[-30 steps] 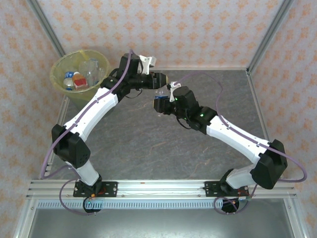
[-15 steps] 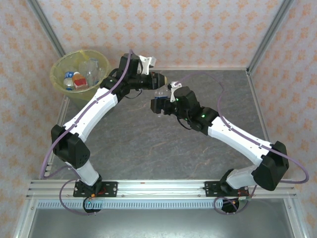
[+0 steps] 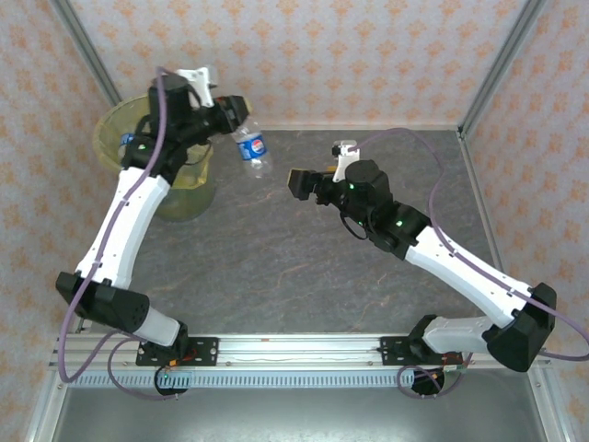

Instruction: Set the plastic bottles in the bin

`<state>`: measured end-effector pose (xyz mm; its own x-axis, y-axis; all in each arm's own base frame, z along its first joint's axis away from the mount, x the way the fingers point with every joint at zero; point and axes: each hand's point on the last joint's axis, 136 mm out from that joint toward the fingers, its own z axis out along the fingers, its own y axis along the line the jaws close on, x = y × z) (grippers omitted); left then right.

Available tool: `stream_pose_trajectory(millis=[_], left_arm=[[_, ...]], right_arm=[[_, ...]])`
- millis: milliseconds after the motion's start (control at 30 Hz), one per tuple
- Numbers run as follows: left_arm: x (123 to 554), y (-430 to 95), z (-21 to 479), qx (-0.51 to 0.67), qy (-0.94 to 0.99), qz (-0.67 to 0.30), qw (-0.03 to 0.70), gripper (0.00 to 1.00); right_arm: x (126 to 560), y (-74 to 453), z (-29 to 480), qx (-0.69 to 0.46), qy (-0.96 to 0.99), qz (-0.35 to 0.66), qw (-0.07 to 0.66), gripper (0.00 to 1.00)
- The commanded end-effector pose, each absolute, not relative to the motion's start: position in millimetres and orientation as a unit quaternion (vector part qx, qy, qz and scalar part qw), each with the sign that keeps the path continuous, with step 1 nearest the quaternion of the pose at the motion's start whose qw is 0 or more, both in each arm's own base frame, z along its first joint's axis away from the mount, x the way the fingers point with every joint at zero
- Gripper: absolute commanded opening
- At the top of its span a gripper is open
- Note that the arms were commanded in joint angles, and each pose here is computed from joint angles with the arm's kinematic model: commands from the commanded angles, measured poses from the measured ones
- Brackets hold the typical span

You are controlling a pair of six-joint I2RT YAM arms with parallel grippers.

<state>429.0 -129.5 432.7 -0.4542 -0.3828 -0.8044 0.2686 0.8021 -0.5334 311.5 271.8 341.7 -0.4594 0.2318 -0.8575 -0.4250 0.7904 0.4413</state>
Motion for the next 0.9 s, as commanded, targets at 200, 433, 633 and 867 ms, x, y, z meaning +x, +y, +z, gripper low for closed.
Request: stream_pose_trajectory(millis=[200, 433, 633, 867], left_arm=[[411, 15, 480, -0.225, 0.734, -0.191, 0.611, 0.22], [393, 100, 475, -0.342, 0.691, -0.116, 0.626, 0.22], [389, 146, 470, -0.419, 0.628, -0.116, 0.646, 0.22], [384, 187, 463, -0.466, 0.552, -0.05, 0.69, 0.21]], right_arm=[[311, 268, 351, -0.056, 0.775, 0.323, 0.54, 1.0], [312, 273, 347, -0.062, 0.773, 0.329, 0.539, 1.0], [314, 279, 343, -0.069, 0.775, 0.331, 0.535, 1.0], [319, 284, 339, -0.073, 0.779, 0.325, 0.531, 1.0]])
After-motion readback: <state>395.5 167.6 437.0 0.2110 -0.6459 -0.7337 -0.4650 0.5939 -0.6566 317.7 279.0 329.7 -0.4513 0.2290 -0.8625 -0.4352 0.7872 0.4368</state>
